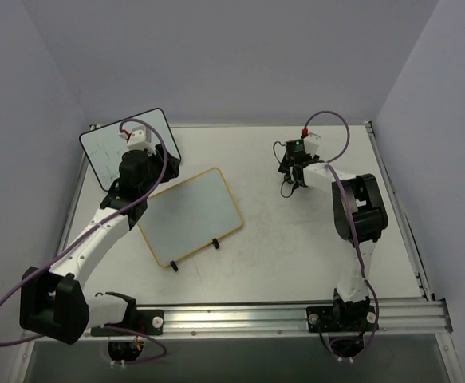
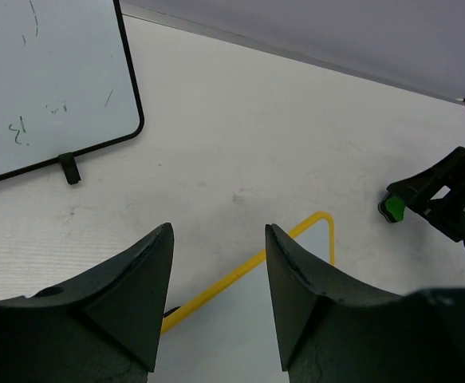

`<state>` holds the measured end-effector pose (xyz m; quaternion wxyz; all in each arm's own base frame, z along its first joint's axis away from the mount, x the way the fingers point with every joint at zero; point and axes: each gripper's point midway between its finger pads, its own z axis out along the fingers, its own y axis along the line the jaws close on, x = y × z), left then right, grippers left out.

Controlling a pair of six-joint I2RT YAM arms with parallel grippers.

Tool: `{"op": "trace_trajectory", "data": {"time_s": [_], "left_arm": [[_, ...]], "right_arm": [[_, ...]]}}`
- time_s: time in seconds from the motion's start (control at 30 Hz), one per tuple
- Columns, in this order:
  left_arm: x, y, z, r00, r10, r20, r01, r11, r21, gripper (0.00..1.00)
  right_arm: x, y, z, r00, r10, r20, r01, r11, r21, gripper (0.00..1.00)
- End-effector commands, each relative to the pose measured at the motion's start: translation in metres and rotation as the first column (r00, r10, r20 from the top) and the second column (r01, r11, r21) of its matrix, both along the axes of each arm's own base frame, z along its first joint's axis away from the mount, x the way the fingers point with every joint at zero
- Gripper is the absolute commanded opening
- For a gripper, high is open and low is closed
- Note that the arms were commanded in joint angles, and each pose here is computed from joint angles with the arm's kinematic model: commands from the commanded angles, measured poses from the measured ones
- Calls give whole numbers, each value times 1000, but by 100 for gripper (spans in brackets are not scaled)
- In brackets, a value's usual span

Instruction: Erase the whiteboard

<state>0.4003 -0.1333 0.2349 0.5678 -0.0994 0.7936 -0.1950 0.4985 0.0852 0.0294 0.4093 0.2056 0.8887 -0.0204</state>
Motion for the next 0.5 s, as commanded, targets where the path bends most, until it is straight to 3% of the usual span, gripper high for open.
{"op": "trace_trajectory", "data": {"time_s": [0.0, 0.03, 0.3, 0.4, 0.47], "left_arm": [[-8, -4, 0, 1000, -26, -2, 26, 1000, -11, 58], [-9, -5, 0, 1000, -29, -2, 29, 1000, -13, 58], [-18, -8, 13, 999, -49, 9, 50, 998, -45, 58], [-27, -12, 22, 997, -82, -9, 81, 995, -61, 59], [-31, -14, 38, 995, -99, 9, 100, 992, -78, 59]], "right_arm": [[5, -1, 13, 1000, 6, 17, -6, 1000, -13, 62], [5, -2, 17, 1000, 6, 23, -5, 1000, -16, 68], [0, -5, 50, 997, 10, 73, -9, 1000, -15, 84], [-6, -2, 69, 994, 29, 102, -28, 1000, -9, 98], [-12, -1, 86, 991, 42, 126, -41, 999, -12, 100]]}}
